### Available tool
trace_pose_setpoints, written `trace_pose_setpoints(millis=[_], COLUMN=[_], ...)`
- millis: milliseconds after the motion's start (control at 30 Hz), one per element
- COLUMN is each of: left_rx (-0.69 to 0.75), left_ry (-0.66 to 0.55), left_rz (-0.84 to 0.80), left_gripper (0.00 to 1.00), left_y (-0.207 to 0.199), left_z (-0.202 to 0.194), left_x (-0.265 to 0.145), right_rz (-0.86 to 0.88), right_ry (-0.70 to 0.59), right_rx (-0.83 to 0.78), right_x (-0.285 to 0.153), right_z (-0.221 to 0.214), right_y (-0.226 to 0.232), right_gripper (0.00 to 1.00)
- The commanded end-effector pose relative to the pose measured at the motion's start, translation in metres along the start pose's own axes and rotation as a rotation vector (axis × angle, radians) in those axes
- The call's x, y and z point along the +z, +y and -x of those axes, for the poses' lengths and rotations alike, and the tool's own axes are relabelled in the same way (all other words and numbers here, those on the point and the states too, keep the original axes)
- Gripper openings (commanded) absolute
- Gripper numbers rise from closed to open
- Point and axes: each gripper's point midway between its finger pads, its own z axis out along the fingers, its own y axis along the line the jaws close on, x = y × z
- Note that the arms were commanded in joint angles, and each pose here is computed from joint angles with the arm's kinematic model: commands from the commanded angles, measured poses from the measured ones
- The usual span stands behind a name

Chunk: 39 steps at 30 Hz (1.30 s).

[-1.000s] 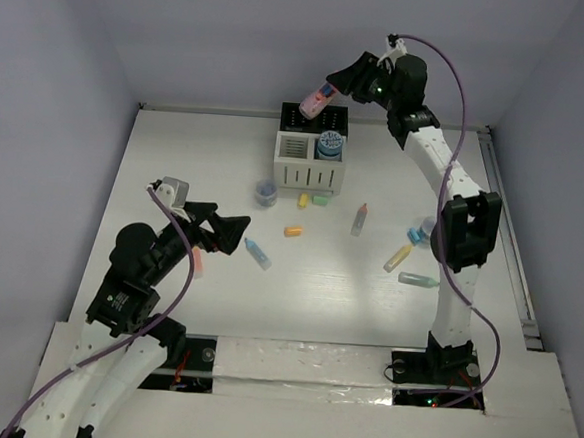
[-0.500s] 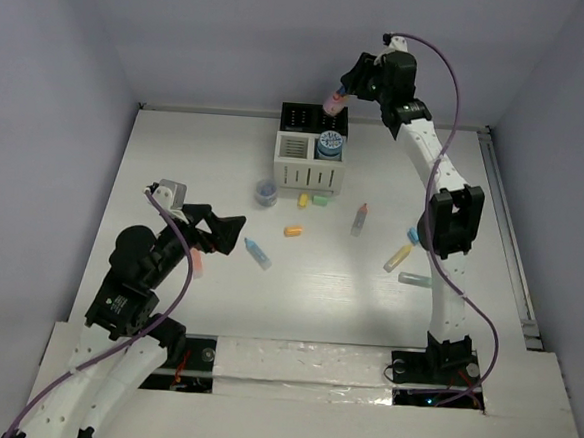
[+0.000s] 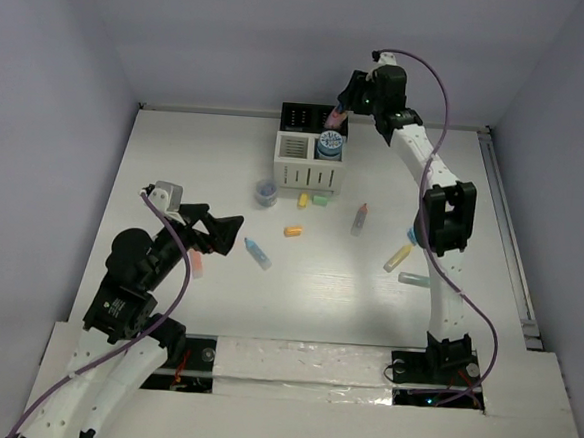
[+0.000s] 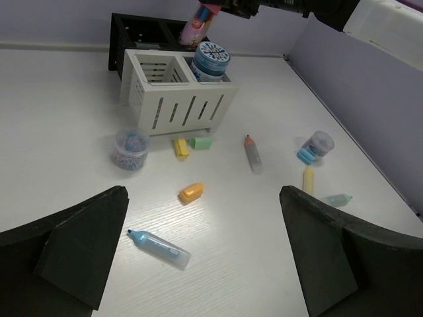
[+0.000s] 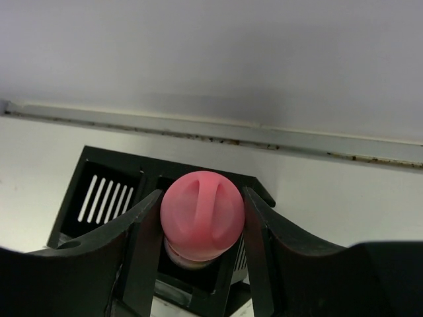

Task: Sort the stationery into containers
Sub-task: Place the stationery in the storage box, then pick up the stationery from the center of the board.

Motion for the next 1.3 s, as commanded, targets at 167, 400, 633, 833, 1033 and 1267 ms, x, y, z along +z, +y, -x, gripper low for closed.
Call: trace_pose_setpoints(millis=[167, 400, 633, 833, 1033, 1267], left_rx=[0.011, 0.011, 0.01, 0.004, -0.001, -0.028], left_ry=[-0.036, -0.034, -0.032, -0.027, -0.013, 0.036], left_rz=[-0.016, -0.011, -0.003, 0.008, -0.011, 0.064], left_gripper=[0.99, 0.99, 0.99, 0.99, 0.99, 0.99], left_y=[-0.003, -0.001, 0.0, 0.002, -0.001, 0.014], left_z=[0.01, 0.01, 0.009, 0.008, 0.005, -0.007], left_x=[0.001, 0.001, 0.001, 0.002, 0.002, 0.01], right_rz=[0.038, 0.064, 0.094, 0.064, -0.018, -0.028], right_ry=[-0.058, -0.073, -0.145, -0.148, -0.151, 0.098], right_rx=[-0.199, -0.252, -0.222, -0.162, -0.04, 0.066], right_x=[0.008, 0.006, -0.032, -0.085, -0.164, -0.234], right_z=[-0.001, 0.0, 0.053, 0.055, 0.032, -0.086], right_y=[0.023, 0.046, 0.069, 0.068, 0.043, 0.023], right_gripper=[0.29, 0.74, 0.87, 0.86, 0.82, 0.81])
